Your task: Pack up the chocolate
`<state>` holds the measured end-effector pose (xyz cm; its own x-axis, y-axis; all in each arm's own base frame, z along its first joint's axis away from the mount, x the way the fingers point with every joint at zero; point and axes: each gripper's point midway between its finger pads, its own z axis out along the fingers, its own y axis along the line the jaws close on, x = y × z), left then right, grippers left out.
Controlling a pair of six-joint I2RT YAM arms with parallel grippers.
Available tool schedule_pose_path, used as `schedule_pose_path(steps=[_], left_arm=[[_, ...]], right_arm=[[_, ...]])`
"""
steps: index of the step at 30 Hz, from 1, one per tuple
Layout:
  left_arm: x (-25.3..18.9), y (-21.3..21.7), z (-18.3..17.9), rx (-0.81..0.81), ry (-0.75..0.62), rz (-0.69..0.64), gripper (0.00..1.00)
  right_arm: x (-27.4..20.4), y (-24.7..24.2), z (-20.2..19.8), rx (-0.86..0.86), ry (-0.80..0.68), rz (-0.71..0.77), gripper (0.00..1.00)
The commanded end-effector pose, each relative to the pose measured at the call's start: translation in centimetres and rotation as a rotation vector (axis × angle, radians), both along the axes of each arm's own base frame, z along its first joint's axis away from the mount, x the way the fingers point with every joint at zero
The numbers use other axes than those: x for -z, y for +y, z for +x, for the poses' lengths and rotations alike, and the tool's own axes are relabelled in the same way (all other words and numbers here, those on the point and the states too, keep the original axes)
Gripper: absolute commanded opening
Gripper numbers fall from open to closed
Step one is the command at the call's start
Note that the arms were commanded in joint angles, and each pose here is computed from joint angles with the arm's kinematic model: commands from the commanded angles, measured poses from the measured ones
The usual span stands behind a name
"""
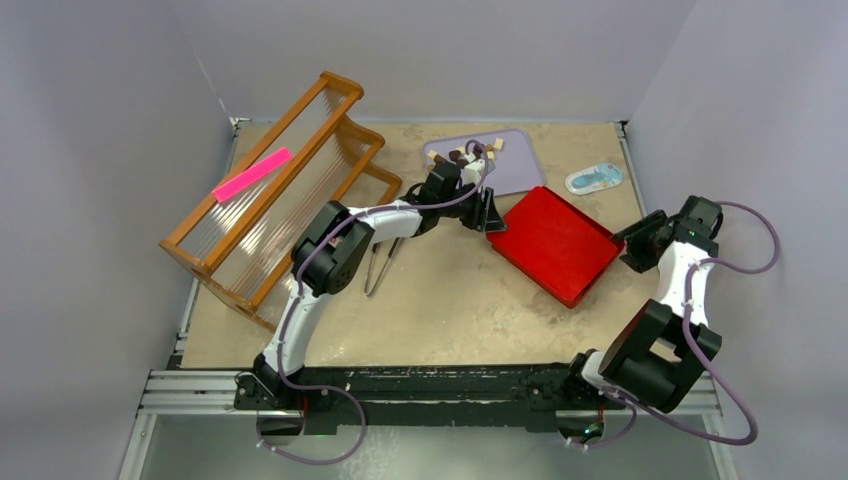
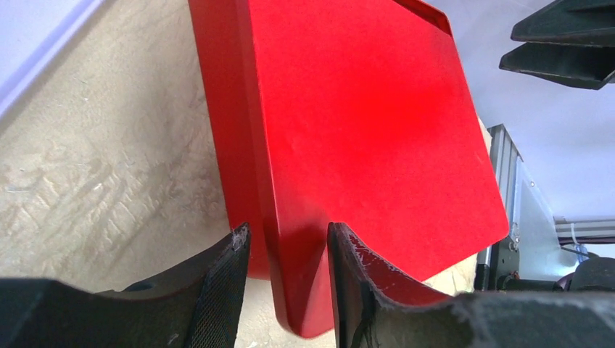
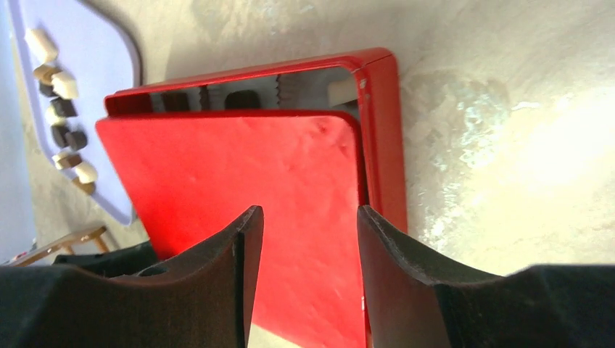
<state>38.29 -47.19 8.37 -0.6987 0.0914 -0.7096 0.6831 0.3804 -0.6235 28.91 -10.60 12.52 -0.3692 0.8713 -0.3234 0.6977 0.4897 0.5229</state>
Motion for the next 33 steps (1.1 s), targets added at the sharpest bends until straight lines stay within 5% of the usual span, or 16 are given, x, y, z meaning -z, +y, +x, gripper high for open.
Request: schedule_pose_path(steps=[1,13,23,29,33], left_arm=[[-1.4,-1.2,-0.2,0.026,-0.012,-0.051,0.42],[-1.1,-1.1,0.6,-0.038,0.000,-0.033,0.33],[-1.5,-1.6,1.2,-0.062,0.003,-0.040,0.25],[-0.9,-0.9,2.3,-0.124,-0.016,0.035,0.35],[-0.4,0.7,2.5,-0.170,-0.028,0.130,0.43]], right_arm=[[0.8,-1.8,-1.9,0.057,0.086,-0.105,0.54],[3.0,-0.4,-3.8,0.146,0.138,-0.024,0.52],[3.7,-0.1,-2.4,0.109,0.094,0.007,0.39],[2.5,-0.6,-2.1,0.109,0.055,-0.037,0.36],[1.6,-0.7,-2.5,0.107,0.057,-0.057,0.43]])
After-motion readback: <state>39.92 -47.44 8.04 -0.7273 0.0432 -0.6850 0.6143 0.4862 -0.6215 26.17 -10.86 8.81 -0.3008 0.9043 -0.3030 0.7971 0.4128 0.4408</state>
